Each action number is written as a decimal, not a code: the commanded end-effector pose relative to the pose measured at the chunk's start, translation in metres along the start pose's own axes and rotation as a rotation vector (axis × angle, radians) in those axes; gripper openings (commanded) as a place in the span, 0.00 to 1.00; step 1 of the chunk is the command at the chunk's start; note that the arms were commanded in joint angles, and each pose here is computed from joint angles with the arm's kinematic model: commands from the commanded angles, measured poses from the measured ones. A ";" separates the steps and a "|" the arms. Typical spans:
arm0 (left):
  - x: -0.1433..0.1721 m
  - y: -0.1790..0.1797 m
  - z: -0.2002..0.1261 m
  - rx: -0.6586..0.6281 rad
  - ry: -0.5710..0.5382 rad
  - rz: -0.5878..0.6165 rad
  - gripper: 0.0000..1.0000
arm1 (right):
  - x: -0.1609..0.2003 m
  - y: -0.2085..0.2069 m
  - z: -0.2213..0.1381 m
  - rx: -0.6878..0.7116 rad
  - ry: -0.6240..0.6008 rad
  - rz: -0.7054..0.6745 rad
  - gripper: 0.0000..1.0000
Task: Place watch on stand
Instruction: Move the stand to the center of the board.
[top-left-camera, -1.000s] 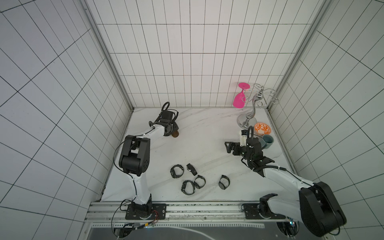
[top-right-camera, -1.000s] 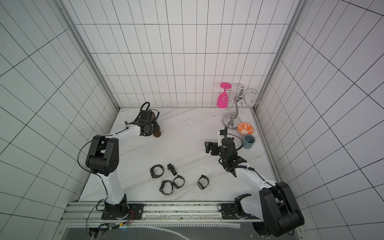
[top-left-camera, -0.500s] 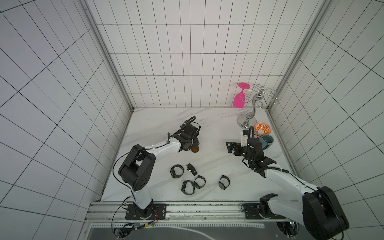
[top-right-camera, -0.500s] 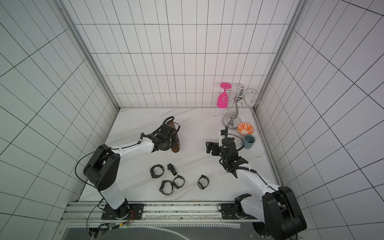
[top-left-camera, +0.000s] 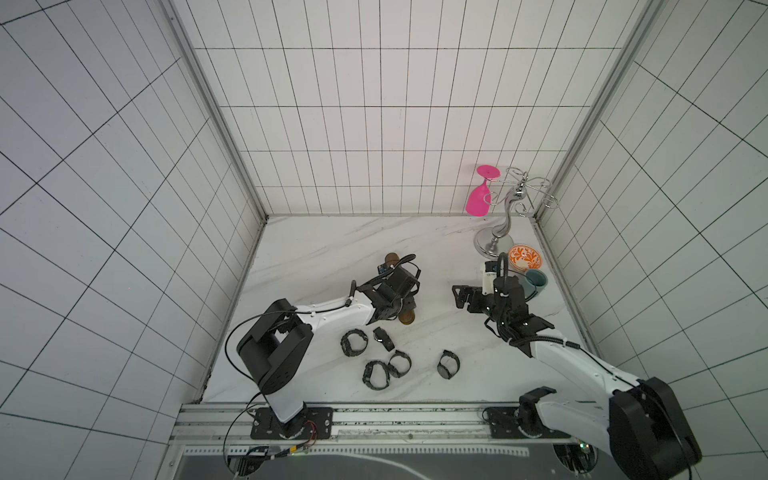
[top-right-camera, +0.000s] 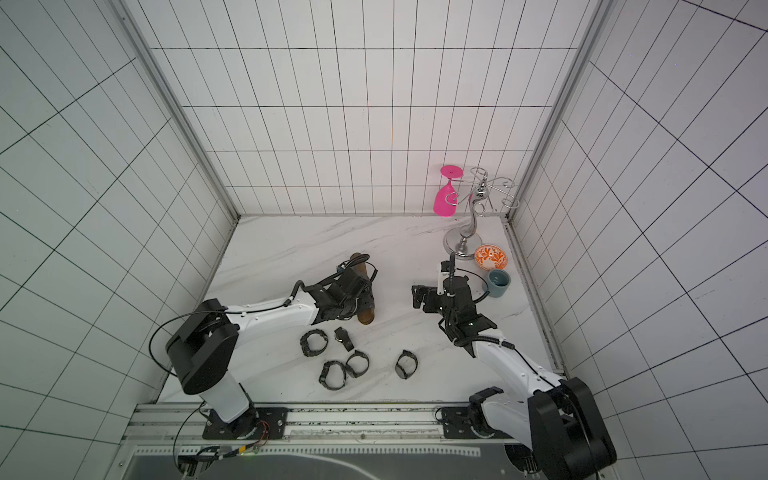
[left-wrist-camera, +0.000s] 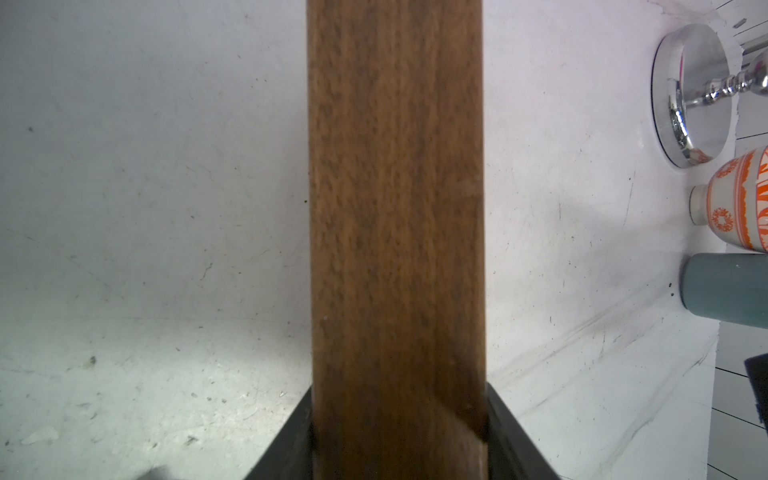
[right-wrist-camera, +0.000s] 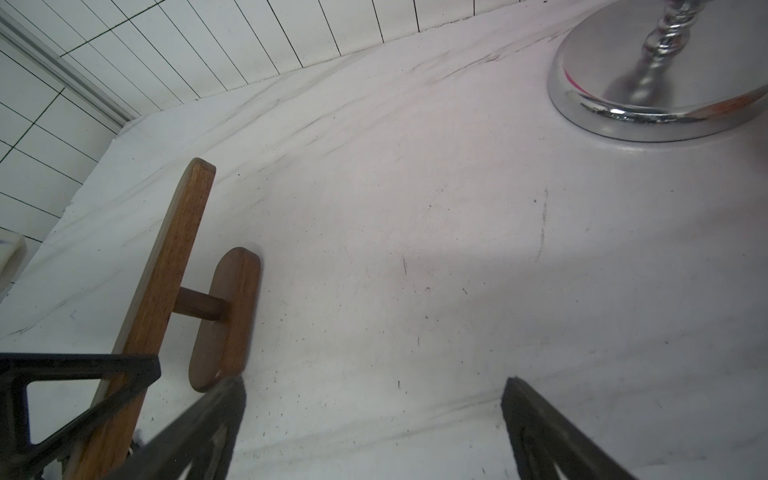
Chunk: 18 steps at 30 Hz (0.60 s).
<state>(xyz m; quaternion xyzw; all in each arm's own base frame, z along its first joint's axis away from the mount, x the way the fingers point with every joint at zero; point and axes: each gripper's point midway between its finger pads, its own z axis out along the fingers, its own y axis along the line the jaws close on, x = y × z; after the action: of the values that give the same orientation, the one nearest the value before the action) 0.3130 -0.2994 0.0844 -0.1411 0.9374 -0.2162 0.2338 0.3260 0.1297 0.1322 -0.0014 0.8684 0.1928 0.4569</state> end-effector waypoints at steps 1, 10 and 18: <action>-0.002 -0.009 -0.005 0.043 -0.014 -0.027 0.57 | -0.017 0.011 -0.002 -0.013 -0.025 -0.018 0.98; -0.024 0.002 -0.038 0.031 -0.090 0.048 0.80 | -0.015 0.040 -0.003 -0.067 0.003 -0.095 0.98; -0.088 0.072 -0.090 0.036 -0.248 0.056 0.82 | -0.007 0.105 0.003 -0.172 0.051 -0.211 0.99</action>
<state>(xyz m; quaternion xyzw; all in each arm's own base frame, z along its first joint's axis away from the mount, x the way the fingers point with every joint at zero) 0.3279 -0.2023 0.1551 -0.1534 0.9013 -0.2269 0.3356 0.2976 0.1974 0.1215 -0.1109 0.8803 0.2062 0.4126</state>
